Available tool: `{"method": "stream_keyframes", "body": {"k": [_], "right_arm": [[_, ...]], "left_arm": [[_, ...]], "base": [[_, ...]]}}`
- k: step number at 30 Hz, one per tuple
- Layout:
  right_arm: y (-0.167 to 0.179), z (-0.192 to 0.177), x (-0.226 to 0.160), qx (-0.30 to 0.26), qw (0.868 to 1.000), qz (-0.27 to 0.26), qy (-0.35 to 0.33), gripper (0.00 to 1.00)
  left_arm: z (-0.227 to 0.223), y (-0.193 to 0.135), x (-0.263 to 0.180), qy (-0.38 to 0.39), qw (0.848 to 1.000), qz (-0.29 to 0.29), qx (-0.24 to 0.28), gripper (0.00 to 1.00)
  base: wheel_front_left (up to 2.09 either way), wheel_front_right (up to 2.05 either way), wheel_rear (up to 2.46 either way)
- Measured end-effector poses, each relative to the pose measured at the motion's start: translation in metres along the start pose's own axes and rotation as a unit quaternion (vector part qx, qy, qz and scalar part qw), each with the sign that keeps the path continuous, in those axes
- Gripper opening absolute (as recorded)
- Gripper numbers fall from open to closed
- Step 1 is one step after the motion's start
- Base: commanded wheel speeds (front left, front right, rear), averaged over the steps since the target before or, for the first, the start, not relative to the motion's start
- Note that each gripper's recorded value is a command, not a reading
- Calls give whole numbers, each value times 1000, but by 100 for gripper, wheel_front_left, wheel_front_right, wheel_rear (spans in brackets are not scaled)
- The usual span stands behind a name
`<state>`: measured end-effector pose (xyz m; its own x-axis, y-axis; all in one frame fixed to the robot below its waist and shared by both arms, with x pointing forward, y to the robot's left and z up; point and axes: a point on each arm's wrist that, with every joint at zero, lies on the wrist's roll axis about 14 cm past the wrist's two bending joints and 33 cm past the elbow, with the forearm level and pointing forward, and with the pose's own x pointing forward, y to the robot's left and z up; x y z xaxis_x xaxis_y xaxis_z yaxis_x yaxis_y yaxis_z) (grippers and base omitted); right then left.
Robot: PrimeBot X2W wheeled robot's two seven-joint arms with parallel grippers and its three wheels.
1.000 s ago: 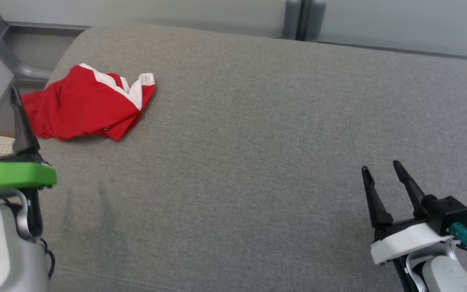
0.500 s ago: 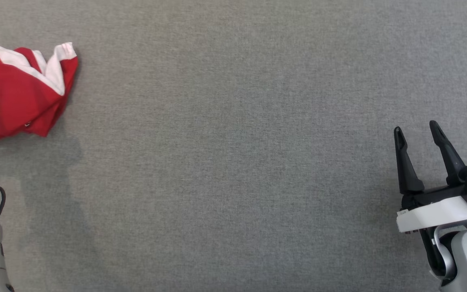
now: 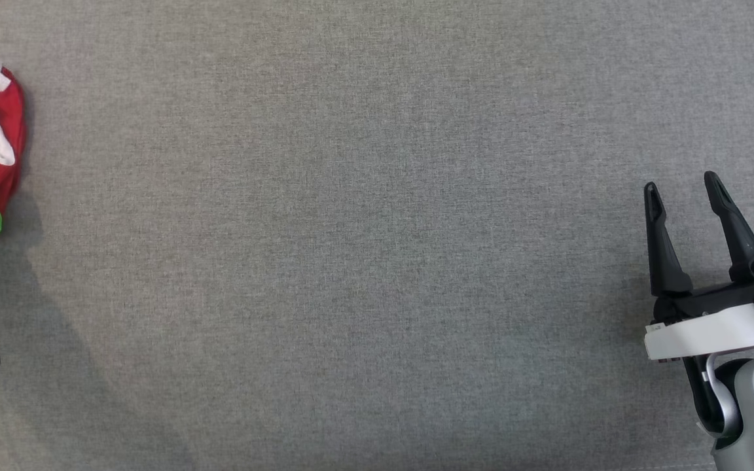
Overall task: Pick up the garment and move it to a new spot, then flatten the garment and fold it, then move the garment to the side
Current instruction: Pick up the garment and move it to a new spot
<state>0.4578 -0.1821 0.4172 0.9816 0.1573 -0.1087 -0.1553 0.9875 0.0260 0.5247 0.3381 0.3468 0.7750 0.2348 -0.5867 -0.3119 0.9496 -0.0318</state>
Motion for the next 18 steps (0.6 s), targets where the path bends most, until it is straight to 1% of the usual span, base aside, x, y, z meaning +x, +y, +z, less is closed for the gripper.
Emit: {"method": "stream_keyframes", "body": {"k": [3, 4, 5, 6, 8, 14, 18], "right_arm": [[1, 2, 0, -1, 1000, 1, -3, 100], [1, 3, 0, -1, 1000, 1, -3, 100], [1, 4, 0, -1, 1000, 2, -4, 100], [2, 5, 0, -1, 1000, 2, -5, 100], [3, 6, 0, 0, 1000, 3, -6, 100], [6, 12, -4, 1, 1000, 4, -11, 100], [11, 20, -8, 7, 1000, 7, -20, 100]], "left_arm": [[-7, -1, 0, 28, 1000, 1, -9, 100], [-8, -1, -1, 32, 999, 1, -12, 97], [-9, -1, -1, 34, 999, 1, -13, 40], [-9, -1, -1, 35, 999, 1, -14, 0], [-9, -1, -2, 32, 999, 1, -14, 0], [11, -1, -10, -18, 1000, -2, -9, 0], [40, 1, -21, -78, 997, -4, -6, 0]], "base": [[0, 0, 0], [0, 0, 0], [0, 0, 0], [0, 0, 0], [0, 0, 0], [0, 0, 0], [0, 0, 0]]}}
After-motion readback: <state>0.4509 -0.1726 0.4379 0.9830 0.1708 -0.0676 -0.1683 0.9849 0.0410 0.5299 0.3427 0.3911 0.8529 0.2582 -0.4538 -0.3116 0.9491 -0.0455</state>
